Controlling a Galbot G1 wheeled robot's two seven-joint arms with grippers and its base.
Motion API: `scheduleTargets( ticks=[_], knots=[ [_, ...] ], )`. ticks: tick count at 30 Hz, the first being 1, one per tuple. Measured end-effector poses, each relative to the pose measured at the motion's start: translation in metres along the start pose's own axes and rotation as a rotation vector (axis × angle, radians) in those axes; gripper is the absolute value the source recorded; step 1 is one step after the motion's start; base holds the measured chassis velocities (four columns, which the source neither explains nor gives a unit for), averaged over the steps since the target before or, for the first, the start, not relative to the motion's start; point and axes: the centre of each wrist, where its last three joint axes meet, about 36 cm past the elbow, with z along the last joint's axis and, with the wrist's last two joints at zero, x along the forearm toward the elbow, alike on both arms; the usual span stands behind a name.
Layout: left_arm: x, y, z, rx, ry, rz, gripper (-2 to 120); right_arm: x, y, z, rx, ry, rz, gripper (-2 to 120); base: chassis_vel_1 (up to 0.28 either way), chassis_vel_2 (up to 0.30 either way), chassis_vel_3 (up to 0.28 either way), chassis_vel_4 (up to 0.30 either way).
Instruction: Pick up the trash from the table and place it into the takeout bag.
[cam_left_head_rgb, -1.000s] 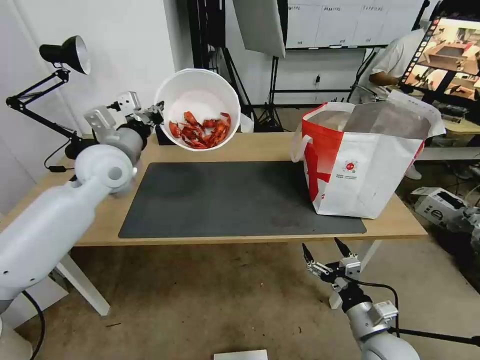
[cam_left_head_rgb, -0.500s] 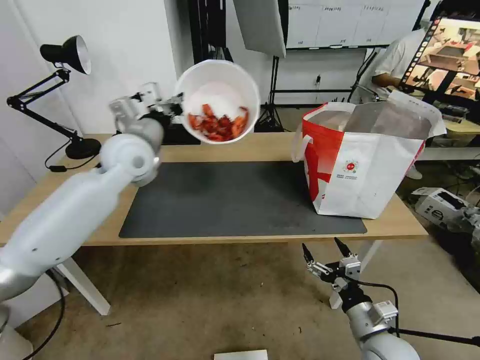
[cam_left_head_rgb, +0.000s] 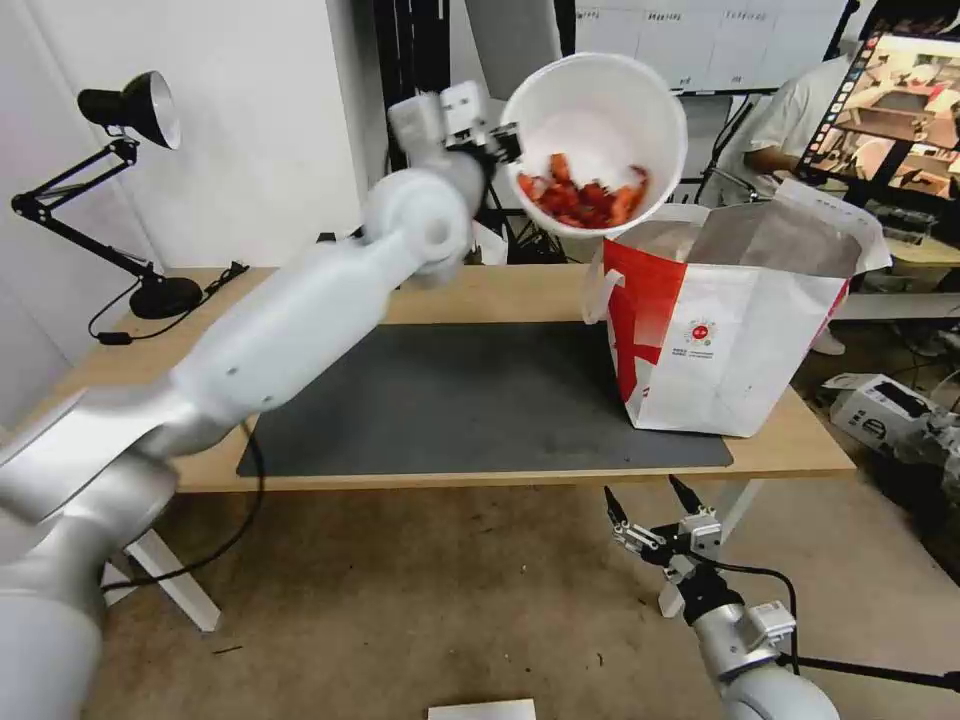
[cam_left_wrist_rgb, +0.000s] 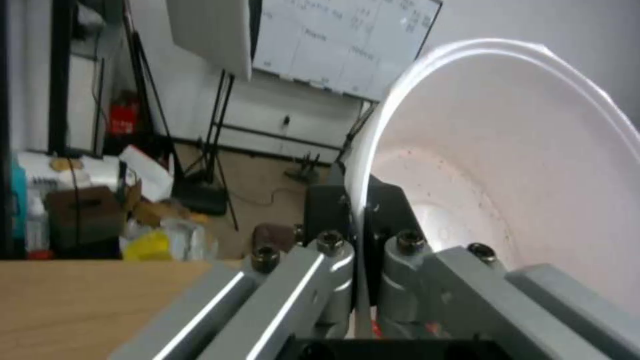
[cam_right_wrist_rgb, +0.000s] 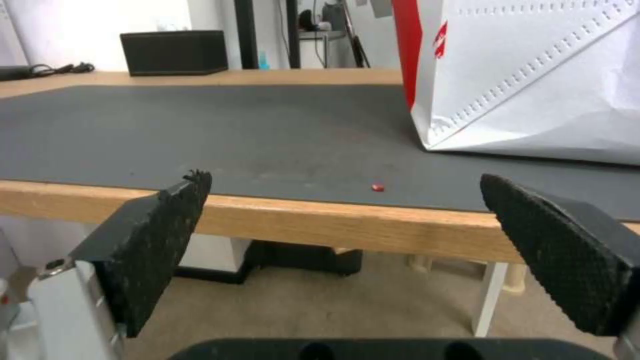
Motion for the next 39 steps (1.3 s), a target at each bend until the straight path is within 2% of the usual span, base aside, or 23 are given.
scheduleTargets(
  ticks=[1,4,5,6,8,9,11,13,14,16,21,24,30,32,34,36,37,39],
  knots=[
    [0.000,0.000,0.000,0.000,0.000,0.000,0,0.000,0.000,0.000,0.000,0.000,0.000,100,0.000,0.000,0.000,0.000],
    [-0.024,-0.029,0.004,-0.005,0.064,-0.020,0,0.000,0.000,0.000,0.000,0.000,0.000,100,0.000,0.000,0.000,0.000],
    [-0.024,-0.029,0.004,-0.005,0.064,-0.020,0,0.000,0.000,0.000,0.000,0.000,0.000,100,0.000,0.000,0.000,0.000],
    [-0.030,-0.039,0.005,-0.011,0.089,-0.024,0,0.000,0.000,0.000,0.000,0.000,0.000,100,0.000,0.000,0.000,0.000],
    [-0.039,-0.059,0.009,-0.019,0.140,-0.017,0,0.000,0.000,0.000,0.000,0.000,0.000,100,0.000,0.000,0.000,0.000],
    [-0.039,-0.059,0.009,-0.019,0.140,-0.017,0,0.000,0.000,0.000,0.000,0.000,0.000,100,0.000,0.000,0.000,0.000],
    [-0.045,-0.080,0.011,-0.022,0.184,-0.001,0,0.000,0.000,0.000,0.000,0.000,0.000,100,0.000,0.000,0.000,0.000],
    [-0.046,-0.085,0.011,-0.019,0.193,0.004,0,0.000,0.000,0.000,0.000,0.000,0.000,100,0.000,0.000,0.000,0.000],
    [-0.049,-0.097,0.009,-0.007,0.213,0.013,0,0.000,0.000,0.000,0.000,0.000,0.000,100,0.000,0.000,0.000,0.000],
    [-0.052,-0.108,0.005,0.006,0.228,0.018,0,0.000,0.000,0.000,0.000,0.000,0.000,100,0.000,0.000,0.000,0.000],
    [-0.054,-0.111,0.007,-0.007,0.230,0.015,0,0.000,0.000,0.000,0.000,0.000,0.000,100,0.000,0.000,0.000,0.000],
    [-0.055,-0.110,0.015,-0.027,0.220,0.002,0,0.000,0.000,0.000,0.000,0.000,0.000,100,0.000,0.000,0.000,0.000],
    [-0.058,-0.105,0.023,-0.017,0.200,-0.009,0,0.000,0.000,0.000,0.000,0.000,0.000,100,0.000,0.000,0.000,0.000],
    [-0.061,-0.101,0.029,-0.006,0.134,0.000,0,0.000,0.000,0.000,0.000,0.000,0.000,100,0.000,0.000,0.000,0.000],
    [-0.061,-0.100,0.032,-0.014,0.111,0.002,0,0.000,0.000,0.000,0.000,0.000,0.000,100,0.000,0.000,0.000,0.000],
    [-0.064,-0.096,0.044,-0.052,0.043,0.017,0,0.000,0.000,0.000,0.000,0.000,0.000,100,0.000,0.000,0.000,0.000],
    [-0.064,-0.096,0.044,-0.052,0.043,0.017,0,0.000,0.000,0.000,0.000,0.000,0.000,100,0.000,0.000,0.000,0.000],
    [-0.064,-0.093,0.059,-0.095,0.000,0.049,0,0.000,0.000,0.000,0.000,0.000,0.000,100,0.000,0.000,0.000,0.000]
  ],
)
